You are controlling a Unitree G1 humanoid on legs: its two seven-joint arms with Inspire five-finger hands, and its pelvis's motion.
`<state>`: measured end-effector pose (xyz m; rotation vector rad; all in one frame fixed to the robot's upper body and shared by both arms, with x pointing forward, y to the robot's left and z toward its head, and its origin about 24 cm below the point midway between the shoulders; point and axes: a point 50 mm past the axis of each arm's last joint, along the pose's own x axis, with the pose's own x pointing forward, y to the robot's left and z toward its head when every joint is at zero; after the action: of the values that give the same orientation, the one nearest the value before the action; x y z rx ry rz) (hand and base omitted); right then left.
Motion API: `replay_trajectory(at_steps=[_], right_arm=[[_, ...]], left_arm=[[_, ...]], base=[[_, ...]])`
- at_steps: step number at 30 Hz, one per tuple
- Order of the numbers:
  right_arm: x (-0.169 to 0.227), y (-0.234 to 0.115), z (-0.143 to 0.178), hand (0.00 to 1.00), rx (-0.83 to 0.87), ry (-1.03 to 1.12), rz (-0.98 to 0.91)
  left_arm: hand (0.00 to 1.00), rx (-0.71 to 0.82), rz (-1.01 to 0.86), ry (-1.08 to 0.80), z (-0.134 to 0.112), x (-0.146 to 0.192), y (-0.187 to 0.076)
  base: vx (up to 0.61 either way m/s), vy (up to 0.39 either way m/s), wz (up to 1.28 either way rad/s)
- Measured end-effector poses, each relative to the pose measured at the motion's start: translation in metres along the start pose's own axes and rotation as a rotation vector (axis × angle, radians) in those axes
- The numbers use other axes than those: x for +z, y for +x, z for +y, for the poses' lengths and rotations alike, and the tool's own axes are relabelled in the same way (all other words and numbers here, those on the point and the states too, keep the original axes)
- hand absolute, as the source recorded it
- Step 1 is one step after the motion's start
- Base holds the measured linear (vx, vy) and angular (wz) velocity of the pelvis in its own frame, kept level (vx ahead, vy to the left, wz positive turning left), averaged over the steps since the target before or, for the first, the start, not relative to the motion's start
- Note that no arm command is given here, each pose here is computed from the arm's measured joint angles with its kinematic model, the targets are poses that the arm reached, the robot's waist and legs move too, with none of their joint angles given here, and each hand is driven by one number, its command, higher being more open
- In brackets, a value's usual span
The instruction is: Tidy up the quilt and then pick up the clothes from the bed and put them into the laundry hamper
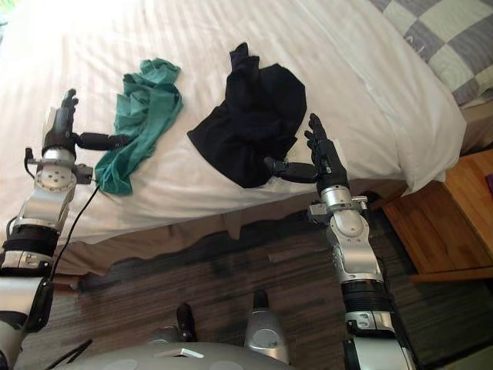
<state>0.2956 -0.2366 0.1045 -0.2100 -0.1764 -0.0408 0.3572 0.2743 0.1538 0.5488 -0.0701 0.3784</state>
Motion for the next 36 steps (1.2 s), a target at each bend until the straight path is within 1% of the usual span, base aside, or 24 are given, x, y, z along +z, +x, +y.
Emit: replay_trajectory(at_steps=[1,2,7,9,11,13,16,18,21,24,25,28,32,33,35,36], right_arm=[[0.004,0.000,0.001,1.00,0.003,0.000,-0.018],[0.017,0.001,0.003,1.00,0.013,0.002,-0.071],[0.044,0.000,0.009,1.00,0.041,0.008,-0.185],[0.053,-0.001,0.011,1.00,0.052,0.005,-0.226],[0.064,-0.001,0.015,1.00,0.083,0.002,-0.272],[0.070,0.002,0.018,1.00,0.107,0.001,-0.295],[0.080,0.006,0.020,1.00,0.125,-0.009,-0.331],[0.087,0.008,0.018,1.00,0.130,-0.032,-0.348],[0.092,0.007,0.015,1.00,0.130,-0.055,-0.350],[0.101,0.005,0.012,1.00,0.135,-0.078,-0.381],[0.102,0.004,0.010,1.00,0.139,-0.081,-0.388],[0.106,0.005,0.006,1.00,0.142,-0.089,-0.402],[0.112,0.005,0.002,1.00,0.168,-0.124,-0.415],[0.114,0.006,0.001,1.00,0.192,-0.151,-0.418],[0.118,0.006,0.000,1.00,0.206,-0.174,-0.427],[0.122,0.007,-0.001,1.00,0.218,-0.207,-0.436]], left_arm=[[1.00,0.005,-0.004,-0.001,0.000,0.004,0.002],[1.00,0.015,-0.008,-0.006,0.001,0.009,0.004],[1.00,0.014,0.018,0.000,0.001,0.009,0.005],[1.00,0.016,0.011,-0.001,0.001,0.017,0.009],[1.00,0.031,-0.027,-0.011,0.004,0.037,0.015],[1.00,0.044,-0.035,0.008,0.007,0.048,0.018],[1.00,0.059,-0.011,0.017,0.010,0.055,0.021],[1.00,0.084,0.019,0.052,0.014,0.061,0.025],[1.00,0.094,0.062,0.111,0.019,0.060,0.026],[1.00,0.098,0.061,0.184,0.034,0.067,0.029],[0.00,0.071,0.072,0.213,0.037,0.066,0.030],[0.00,0.027,0.086,0.270,0.042,0.065,0.030],[0.00,0.036,0.104,0.379,0.049,0.061,0.029],[0.00,0.045,0.109,0.412,0.052,0.055,0.027],[0.00,0.037,0.116,0.407,0.053,0.044,0.025],[0.00,0.028,0.123,0.397,0.052,0.031,0.022]], base=[[-0.02,-0.012,-0.09],[-0.01,-0.005,-0.11],[0.01,0.005,-0.16],[-0.01,0.000,-0.11],[-0.04,-0.003,0.01],[-0.04,-0.014,-0.06],[-0.05,-0.008,-0.14],[-0.01,-0.018,-0.04],[0.04,-0.024,-0.14],[0.05,-0.042,-0.05],[0.06,-0.048,0.01],[0.06,-0.025,0.01],[0.04,-0.020,-0.01],[0.05,-0.029,-0.07],[0.05,-0.030,-0.07],[0.07,-0.039,-0.04]])
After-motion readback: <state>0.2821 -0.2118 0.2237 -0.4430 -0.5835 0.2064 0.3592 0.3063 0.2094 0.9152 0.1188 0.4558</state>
